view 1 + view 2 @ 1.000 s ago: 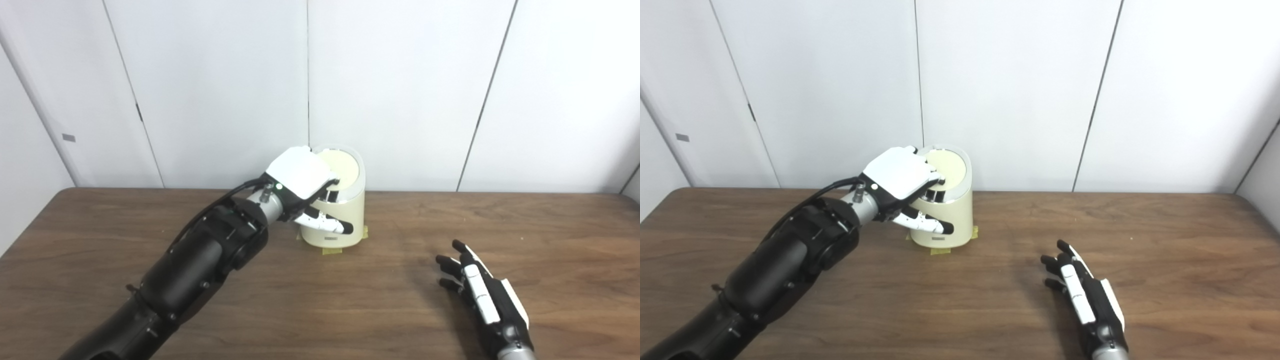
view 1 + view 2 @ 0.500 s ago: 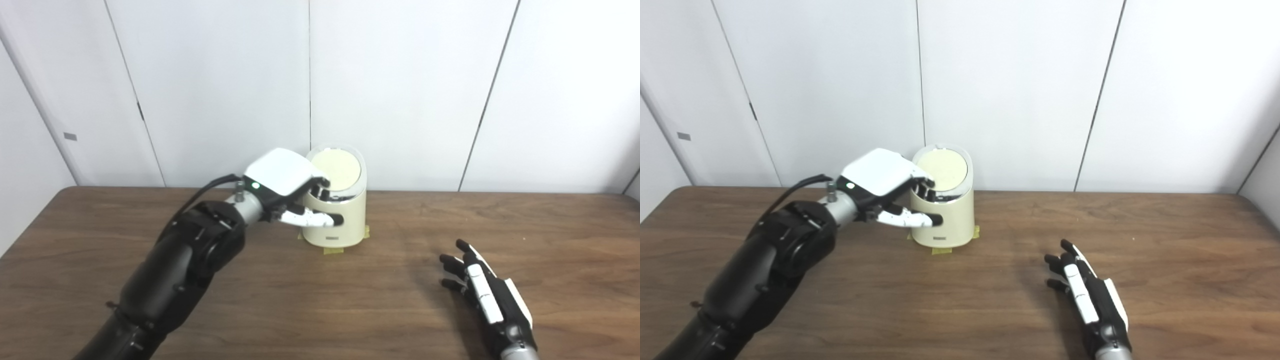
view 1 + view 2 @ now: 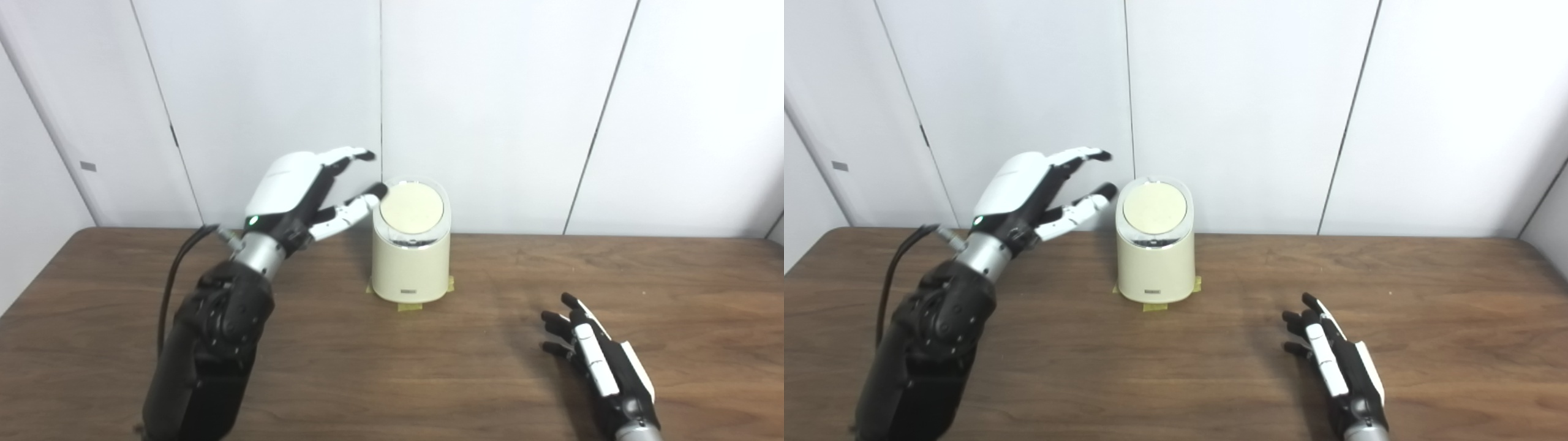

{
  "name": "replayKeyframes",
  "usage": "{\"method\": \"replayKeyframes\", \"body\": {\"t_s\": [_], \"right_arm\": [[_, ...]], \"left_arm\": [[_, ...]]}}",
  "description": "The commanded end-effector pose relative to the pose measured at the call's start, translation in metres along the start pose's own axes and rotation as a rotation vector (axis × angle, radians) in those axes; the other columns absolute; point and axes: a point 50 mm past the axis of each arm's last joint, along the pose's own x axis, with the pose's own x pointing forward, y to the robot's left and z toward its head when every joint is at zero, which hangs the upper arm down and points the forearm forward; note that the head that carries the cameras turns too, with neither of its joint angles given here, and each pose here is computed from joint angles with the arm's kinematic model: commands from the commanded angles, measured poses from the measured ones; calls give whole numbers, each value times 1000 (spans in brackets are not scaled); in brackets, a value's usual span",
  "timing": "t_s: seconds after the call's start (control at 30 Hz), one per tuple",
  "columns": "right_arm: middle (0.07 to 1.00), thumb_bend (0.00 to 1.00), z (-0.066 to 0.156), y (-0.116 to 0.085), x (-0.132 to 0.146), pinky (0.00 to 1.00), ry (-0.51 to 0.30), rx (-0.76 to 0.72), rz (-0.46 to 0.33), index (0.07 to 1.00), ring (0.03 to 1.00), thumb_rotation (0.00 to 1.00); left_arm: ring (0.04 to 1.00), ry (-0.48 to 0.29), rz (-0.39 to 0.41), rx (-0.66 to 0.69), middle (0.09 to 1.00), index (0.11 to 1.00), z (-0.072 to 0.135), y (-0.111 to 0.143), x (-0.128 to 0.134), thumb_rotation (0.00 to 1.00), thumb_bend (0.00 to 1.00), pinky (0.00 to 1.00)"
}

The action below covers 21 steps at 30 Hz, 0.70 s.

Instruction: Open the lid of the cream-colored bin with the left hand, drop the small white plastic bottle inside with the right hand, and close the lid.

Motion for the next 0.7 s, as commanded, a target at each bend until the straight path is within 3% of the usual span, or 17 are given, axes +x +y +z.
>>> {"method": "replayKeyframes", "body": {"t_s": [0.0,0.2,0.33,0.5,0.67], "right_arm": [[807,549,11,-2,4,807,-51,0,1,927,838,874],[826,574,17,-3,4,804,-85,25,2,923,833,853],[838,573,23,-7,5,769,-121,6,12,926,838,859],[870,619,31,-4,3,788,-140,33,20,914,861,840],[895,630,34,-6,7,839,-164,36,24,911,896,852]], "left_arm": [[877,-23,61,-55,893,880,5,13,-6,939,470,779],[879,76,81,-300,880,884,-16,0,-45,867,400,824],[865,138,86,-447,875,891,-34,-13,-75,909,397,792],[887,214,82,-593,905,924,-47,-27,-107,962,438,839],[895,286,125,-753,905,935,-51,-45,-139,933,429,876]]}}
